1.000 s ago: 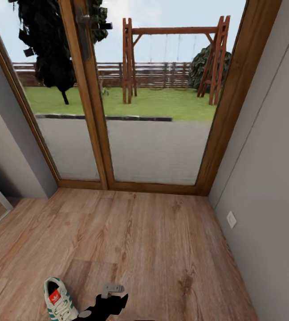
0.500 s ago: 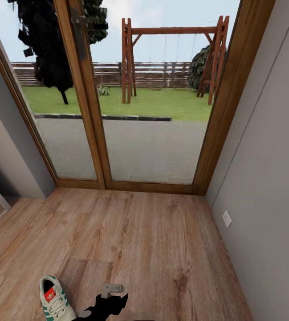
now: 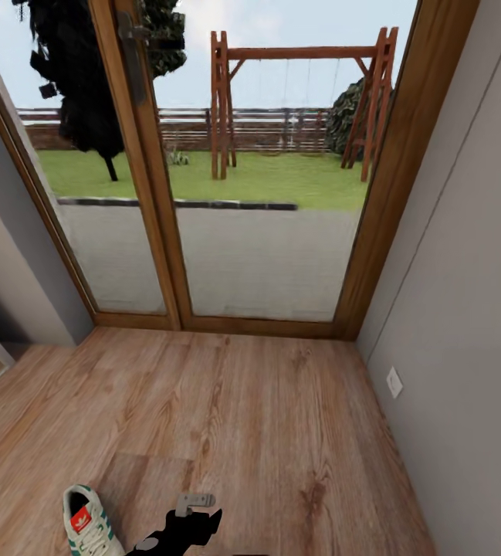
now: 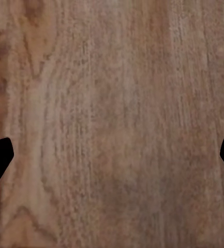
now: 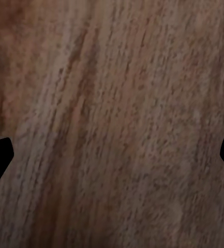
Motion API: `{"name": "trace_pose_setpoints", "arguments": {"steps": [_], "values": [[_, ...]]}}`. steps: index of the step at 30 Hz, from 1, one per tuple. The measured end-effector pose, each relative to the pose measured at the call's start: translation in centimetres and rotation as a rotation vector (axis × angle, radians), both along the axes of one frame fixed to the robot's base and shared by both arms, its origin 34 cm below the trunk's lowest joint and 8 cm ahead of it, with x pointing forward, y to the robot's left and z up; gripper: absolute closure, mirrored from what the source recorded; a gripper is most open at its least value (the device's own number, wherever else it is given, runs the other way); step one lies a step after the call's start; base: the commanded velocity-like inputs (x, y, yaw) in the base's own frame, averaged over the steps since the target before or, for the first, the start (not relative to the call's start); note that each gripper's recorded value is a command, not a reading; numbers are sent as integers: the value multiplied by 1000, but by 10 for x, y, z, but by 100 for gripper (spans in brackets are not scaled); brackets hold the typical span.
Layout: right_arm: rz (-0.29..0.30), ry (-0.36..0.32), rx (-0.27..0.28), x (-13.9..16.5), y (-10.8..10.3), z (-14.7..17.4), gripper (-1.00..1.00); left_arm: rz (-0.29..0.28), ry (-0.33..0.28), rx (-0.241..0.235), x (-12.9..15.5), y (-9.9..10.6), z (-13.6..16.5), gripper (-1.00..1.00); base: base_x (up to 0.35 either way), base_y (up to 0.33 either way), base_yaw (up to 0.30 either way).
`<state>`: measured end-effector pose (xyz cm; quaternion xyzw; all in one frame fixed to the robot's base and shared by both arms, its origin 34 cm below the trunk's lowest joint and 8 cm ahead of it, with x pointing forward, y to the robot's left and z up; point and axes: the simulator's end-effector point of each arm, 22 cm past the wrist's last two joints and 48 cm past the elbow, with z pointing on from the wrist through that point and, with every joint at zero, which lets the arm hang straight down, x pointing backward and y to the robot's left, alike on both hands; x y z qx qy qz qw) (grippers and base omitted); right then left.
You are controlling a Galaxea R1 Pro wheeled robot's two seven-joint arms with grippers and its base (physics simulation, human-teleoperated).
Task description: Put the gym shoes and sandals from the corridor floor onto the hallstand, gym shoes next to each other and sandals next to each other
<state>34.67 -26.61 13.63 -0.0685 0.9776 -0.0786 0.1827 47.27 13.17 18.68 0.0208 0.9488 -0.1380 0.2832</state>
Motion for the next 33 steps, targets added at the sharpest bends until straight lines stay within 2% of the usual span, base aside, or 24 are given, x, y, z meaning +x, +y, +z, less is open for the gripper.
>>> {"name": "trace_pose_setpoints", "arguments": {"steps": [6,21,33], "values": [[0,0,0,0,0,0,-100,0,0,0,0,0,0,-100,163,-99,0],[0,0,0,0,0,0,-100,0,-1,0,0,0,0,-100,52,-17,0],[0,0,0,0,0,0,-100,0,-1,0,0,0,0,-100,281,-1,0]]}}
